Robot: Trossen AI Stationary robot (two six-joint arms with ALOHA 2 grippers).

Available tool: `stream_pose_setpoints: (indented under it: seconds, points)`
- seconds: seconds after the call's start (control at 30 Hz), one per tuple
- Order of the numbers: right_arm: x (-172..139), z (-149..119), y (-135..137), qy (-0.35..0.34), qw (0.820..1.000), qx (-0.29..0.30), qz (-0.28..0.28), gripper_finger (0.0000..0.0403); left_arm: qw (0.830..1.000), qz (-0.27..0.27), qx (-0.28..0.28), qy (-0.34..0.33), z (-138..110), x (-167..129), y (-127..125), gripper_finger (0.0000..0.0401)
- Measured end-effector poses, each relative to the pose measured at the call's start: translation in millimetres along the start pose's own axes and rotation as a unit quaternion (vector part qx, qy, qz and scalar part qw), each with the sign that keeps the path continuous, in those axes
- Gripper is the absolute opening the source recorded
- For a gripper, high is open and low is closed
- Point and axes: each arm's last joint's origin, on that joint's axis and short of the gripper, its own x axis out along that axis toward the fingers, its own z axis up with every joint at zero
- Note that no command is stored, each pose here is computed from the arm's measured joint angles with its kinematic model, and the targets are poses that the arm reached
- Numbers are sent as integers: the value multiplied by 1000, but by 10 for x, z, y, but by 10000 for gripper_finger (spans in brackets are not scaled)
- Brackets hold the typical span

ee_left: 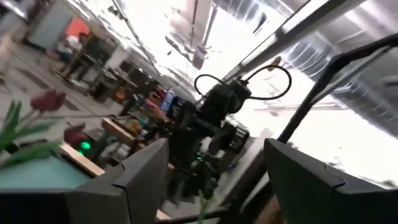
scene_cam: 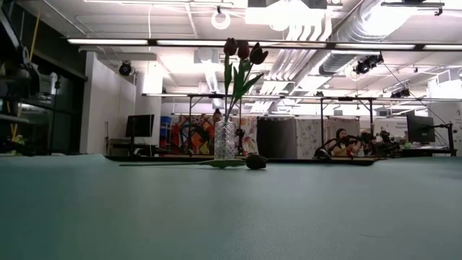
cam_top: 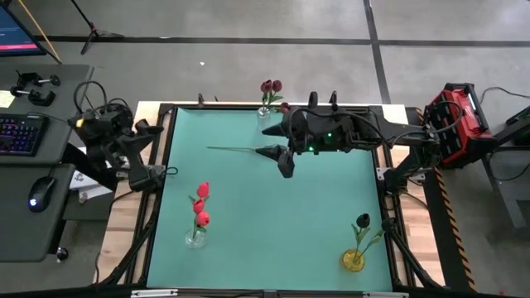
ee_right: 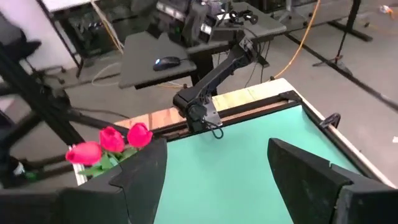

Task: Sort flowers into vase by color
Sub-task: Put the black flower into the yellow vase

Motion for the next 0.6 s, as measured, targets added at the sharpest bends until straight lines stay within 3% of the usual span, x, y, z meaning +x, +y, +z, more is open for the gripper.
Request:
stream_pose_setpoints:
  seconds: [0.23,0.4,0.6]
  points:
    - [-54,66,-65,9,996,-81,42,266,996,6,81,-42,189,289,-499,243]
    - [-170,127,-115,26,988,-132,76,266,987,45,140,-67,114,646,-821,243]
    - [-372,200,-176,51,978,-174,100,266,986,92,134,-31,-158,1143,-770,242]
